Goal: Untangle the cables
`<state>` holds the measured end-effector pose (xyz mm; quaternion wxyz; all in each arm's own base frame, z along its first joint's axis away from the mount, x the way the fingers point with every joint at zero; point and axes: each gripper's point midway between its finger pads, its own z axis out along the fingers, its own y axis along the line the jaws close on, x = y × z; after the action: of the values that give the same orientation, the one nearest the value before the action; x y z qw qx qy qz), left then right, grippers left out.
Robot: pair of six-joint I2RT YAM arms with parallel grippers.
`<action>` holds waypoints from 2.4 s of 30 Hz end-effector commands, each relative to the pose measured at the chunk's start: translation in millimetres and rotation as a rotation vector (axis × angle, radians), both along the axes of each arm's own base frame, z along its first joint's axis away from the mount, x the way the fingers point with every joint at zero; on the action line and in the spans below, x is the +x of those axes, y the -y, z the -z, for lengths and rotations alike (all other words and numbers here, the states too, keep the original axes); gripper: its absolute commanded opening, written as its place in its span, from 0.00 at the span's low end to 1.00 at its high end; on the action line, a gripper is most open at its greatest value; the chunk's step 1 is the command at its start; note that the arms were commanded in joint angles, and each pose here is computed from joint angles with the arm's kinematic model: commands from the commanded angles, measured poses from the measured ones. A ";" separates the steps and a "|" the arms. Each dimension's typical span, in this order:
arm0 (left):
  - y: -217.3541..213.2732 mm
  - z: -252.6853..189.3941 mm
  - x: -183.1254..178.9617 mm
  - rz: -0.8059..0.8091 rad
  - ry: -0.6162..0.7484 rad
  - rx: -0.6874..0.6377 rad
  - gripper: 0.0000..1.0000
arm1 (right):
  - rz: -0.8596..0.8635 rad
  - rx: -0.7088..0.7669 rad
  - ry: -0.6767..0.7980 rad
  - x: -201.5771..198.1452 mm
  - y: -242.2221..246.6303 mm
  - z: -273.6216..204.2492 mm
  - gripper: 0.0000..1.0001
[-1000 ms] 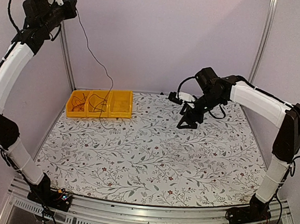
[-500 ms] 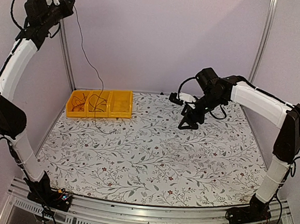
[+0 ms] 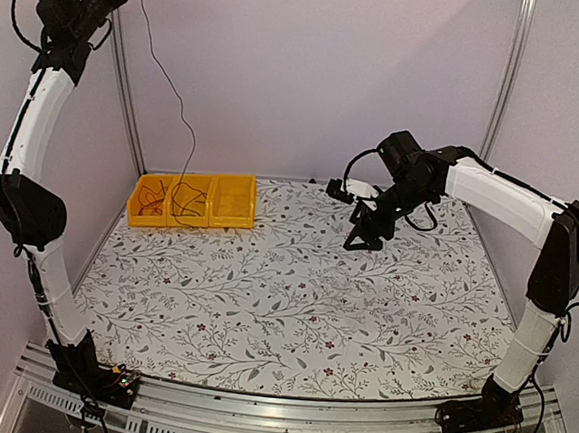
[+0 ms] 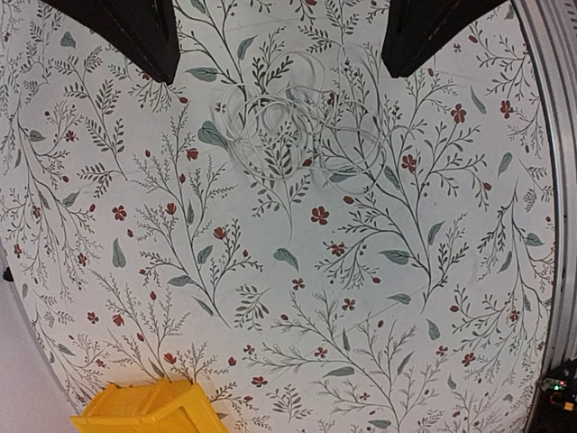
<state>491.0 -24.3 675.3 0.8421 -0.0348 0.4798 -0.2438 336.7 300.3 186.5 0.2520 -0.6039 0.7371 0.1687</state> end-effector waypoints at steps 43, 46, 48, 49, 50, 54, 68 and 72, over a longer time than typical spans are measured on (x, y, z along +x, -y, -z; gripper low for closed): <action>-39.5 -5.7 18.8 0.320 0.209 -0.366 0.00 | -0.015 -0.052 -0.037 -7.9 -8.5 26.7 0.82; -46.6 3.9 33.4 0.326 0.209 -0.418 0.00 | -0.016 -0.054 -0.042 -8.8 -8.2 28.8 0.82; -46.6 12.2 42.6 0.356 0.204 -0.457 0.00 | -0.017 -0.055 -0.046 -9.8 -8.2 30.6 0.82; -44.3 15.6 46.2 0.365 0.200 -0.465 0.00 | -0.017 -0.058 -0.050 -10.7 -7.9 31.8 0.82; -39.6 18.6 49.5 0.369 0.191 -0.464 0.00 | -0.018 -0.057 -0.052 -11.0 -8.0 32.2 0.82; -20.7 33.5 62.0 0.377 0.135 -0.430 0.00 | -0.020 -0.054 -0.058 -11.6 -9.1 33.7 0.82; 36.0 23.2 24.1 0.309 0.076 -0.092 0.00 | -0.028 -0.039 -0.064 -15.7 -10.2 29.2 0.82; 42.1 2.1 -8.0 0.306 0.122 -0.021 0.00 | -0.037 -0.027 -0.070 -17.0 -13.1 26.4 0.82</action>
<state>550.8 -53.9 617.5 0.7821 -0.0301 0.4632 -0.4159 325.7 307.3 156.6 0.2148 -0.6146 0.7404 0.1670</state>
